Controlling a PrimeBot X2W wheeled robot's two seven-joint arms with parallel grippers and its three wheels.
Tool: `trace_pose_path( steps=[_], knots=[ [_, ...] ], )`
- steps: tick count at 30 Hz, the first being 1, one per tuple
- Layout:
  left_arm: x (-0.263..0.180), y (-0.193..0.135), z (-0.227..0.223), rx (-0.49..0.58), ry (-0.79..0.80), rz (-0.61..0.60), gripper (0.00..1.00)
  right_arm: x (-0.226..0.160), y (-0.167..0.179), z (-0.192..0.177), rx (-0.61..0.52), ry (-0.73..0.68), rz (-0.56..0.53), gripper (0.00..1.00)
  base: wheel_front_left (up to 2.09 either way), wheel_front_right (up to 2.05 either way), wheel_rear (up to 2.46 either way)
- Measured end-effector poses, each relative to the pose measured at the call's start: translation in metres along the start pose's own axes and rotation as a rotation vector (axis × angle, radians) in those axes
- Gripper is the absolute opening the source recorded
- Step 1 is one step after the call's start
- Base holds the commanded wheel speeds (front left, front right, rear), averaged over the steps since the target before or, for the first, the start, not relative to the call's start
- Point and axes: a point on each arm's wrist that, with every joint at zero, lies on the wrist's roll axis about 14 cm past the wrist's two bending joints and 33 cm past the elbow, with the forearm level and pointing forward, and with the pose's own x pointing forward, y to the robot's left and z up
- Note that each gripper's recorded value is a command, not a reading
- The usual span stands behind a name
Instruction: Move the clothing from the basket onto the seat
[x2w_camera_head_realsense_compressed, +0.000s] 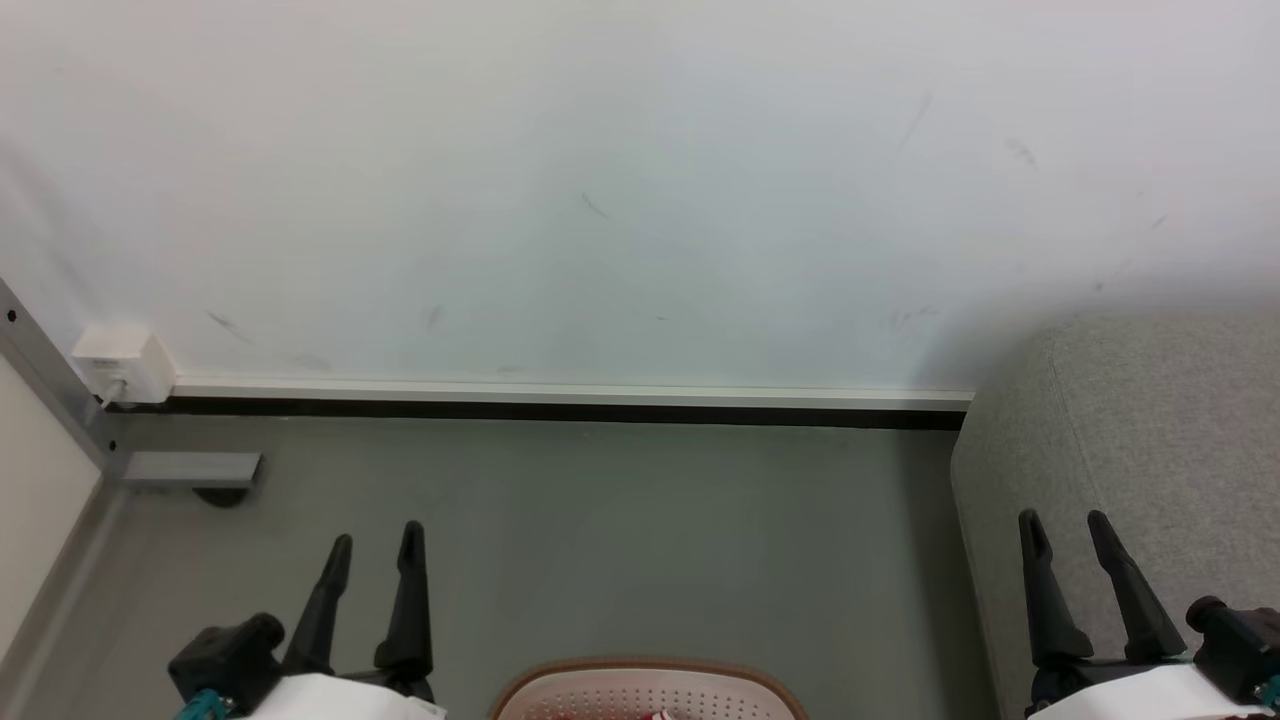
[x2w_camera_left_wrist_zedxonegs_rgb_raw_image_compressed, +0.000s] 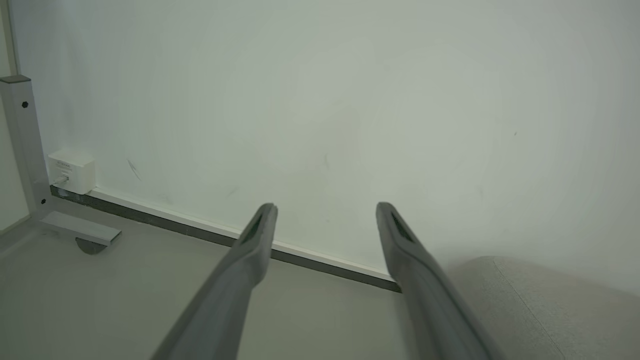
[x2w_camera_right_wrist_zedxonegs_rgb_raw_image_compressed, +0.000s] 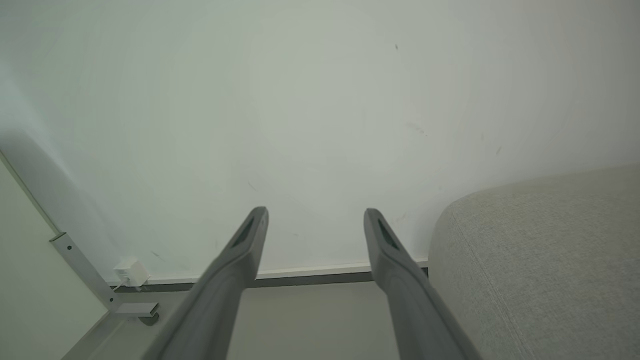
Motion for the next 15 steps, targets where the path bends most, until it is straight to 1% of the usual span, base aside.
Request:
trace_pose_path(
  steps=[5,15],
  knots=[
    [-0.001,-0.002,-0.001,0.037,-0.003,-0.009,1.0,0.001,0.004,-0.002,-0.052,0.004,0.018,1.0,0.0,0.0,0.0],
    [-0.003,-0.005,0.002,0.13,-0.023,-0.021,1.0,0.002,0.013,-0.004,-0.118,0.0,0.052,1.0,0.0,0.0,0.0]
  ],
)
